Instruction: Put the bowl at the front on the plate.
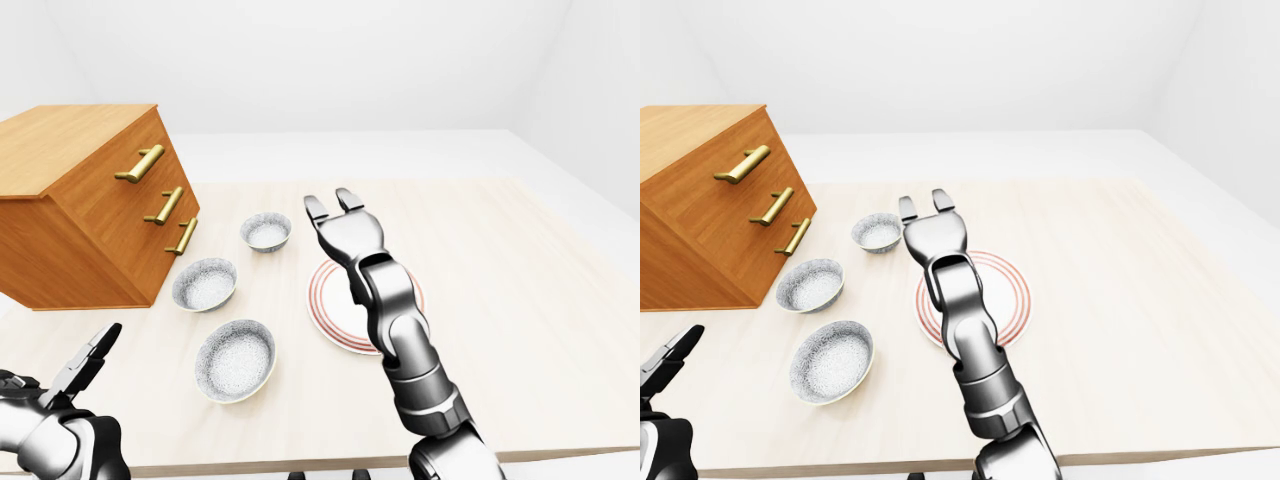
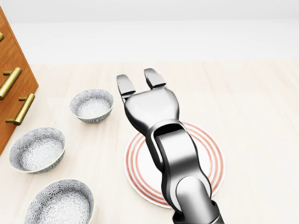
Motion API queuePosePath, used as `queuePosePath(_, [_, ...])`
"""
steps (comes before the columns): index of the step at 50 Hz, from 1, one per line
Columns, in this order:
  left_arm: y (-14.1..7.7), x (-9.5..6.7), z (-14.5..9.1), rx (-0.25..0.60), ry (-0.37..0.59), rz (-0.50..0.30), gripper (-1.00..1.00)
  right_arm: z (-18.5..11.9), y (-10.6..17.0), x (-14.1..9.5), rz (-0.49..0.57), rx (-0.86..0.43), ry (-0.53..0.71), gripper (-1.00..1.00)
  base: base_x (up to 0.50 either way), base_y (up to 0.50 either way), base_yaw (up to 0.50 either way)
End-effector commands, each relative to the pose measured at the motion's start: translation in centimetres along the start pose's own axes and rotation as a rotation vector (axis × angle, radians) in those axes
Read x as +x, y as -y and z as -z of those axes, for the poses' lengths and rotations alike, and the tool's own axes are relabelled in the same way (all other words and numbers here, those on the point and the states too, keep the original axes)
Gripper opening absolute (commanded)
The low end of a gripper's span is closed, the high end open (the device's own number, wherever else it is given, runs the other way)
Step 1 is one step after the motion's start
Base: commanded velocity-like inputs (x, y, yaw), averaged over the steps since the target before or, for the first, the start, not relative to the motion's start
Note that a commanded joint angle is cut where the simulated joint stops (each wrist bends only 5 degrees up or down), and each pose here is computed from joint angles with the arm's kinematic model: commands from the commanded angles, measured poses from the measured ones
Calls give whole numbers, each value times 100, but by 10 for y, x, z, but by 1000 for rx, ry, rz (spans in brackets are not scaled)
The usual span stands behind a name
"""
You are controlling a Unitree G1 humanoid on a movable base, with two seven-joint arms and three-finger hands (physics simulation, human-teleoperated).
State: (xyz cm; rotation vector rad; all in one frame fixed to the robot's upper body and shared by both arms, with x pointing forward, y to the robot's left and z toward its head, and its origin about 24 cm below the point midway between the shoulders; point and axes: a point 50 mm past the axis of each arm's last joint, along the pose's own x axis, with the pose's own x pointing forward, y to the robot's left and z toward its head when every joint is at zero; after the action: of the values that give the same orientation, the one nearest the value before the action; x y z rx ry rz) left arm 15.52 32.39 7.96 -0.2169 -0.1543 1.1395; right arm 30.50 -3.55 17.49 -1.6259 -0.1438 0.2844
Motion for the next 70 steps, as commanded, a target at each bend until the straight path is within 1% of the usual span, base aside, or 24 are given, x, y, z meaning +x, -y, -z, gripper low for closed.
queuePosePath(1, [0, 0, 0, 2, -1, 0, 100, -32, -5, -13, 6, -14, 52, 100, 0, 0, 0])
queuePosePath(9, [0, 0, 0, 0, -2, -1, 100, -50, -24, -25, -50, -7, 117, 100, 0, 0, 0])
queuePosePath(12, [0, 0, -1, -4, 4, 1, 100, -54, -26, -29, -51, -15, 134, 100, 0, 0, 0])
queuePosePath(16, [0, 0, 0, -1, 0, 0, 100, -62, -26, -36, -30, -75, 161, 100, 0, 0, 0])
queuePosePath(17, [0, 0, 0, -1, 1, 0, 100, -65, -25, -39, -26, -54, 166, 100, 0, 0, 0])
queuePosePath(23, [-1, 0, -2, -6, 8, 1, 100, -71, -32, -47, -47, -45, 190, 100, 0, 0, 0])
queuePosePath(26, [0, 0, 0, -1, -2, -2, 100, -79, -41, -52, -77, -29, 238, 100, 0, 0, 0])
queuePosePath(27, [0, 0, 1, 0, -3, -2, 100, -79, -45, -53, -90, -47, 221, 100, 0, 0, 0])
queuePosePath(28, [0, 0, 1, 0, -4, -1, 100, -82, -52, -57, -127, 23, 252, 100, 0, 0, 0])
queuePosePath(30, [0, 0, 2, 2, -6, -1, 100, -85, -60, -61, -151, 21, 276, 100, 0, 0, 0])
queuePosePath(31, [0, 0, 2, 2, -7, -1, 100, -85, -60, -61, -152, 21, 276, 100, 0, 0, 0])
queuePosePath(32, [0, 0, -2, -6, 5, 2, 100, -88, -63, -65, -164, 26, 308, 100, 0, 0, 0])
queuePosePath(33, [0, 0, -2, -5, 5, 1, 100, -89, -65, -66, -167, 14, 299, 100, 0, 0, 0])
queuePosePath(34, [0, 0, -1, -4, 2, 0, 100, -92, -66, -68, -175, 26, 334, 100, 0, 0, 0])
queuePosePath(35, [0, 0, -1, -4, 2, 0, 100, -94, -68, -69, -179, 25, 340, 100, 0, 0, 0])
queuePosePath(37, [0, 1, 0, -4, -2, -3, 100, -95, -71, -71, -200, 66, 332, 100, 0, 0, 0])
queuePosePath(38, [1, 1, 1, -2, -6, 0, 100, -96, -75, -72, -207, 26, 331, 100, 0, 0, 0])
queuePosePath(43, [1, 1, 0, -3, -1, 3, 100, -107, -80, -76, -224, -8, 383, 100, 0, 0, 0])
queuePosePath(47, [1, 1, 0, -2, 0, 2, 100, -112, -80, -78, -219, -46, 398, 100, 0, 0, 0])
queuePosePath(56, [1, 1, 2, 3, -9, 1, 100, -122, -88, -92, -237, -28, 431, 100, 0, 0, 0])
queuePosePath(62, [0, 0, 2, 4, -6, 1, 100, -132, -94, -99, -247, -66, 455, 100, 0, 0, 0])
queuePosePath(63, [0, 1, 3, 7, -11, 0, 100, -134, -96, -101, -258, -47, 471, 100, 0, 0, 0])
queuePosePath(66, [0, 0, -2, -1, 6, 3, 100, -138, -97, -102, -266, -63, 478, 100, 0, 0, 0])
queuePosePath(70, [1, 1, 1, 4, -5, 1, 100, -142, -100, -105, -268, -72, 497, 100, 0, 0, 0])
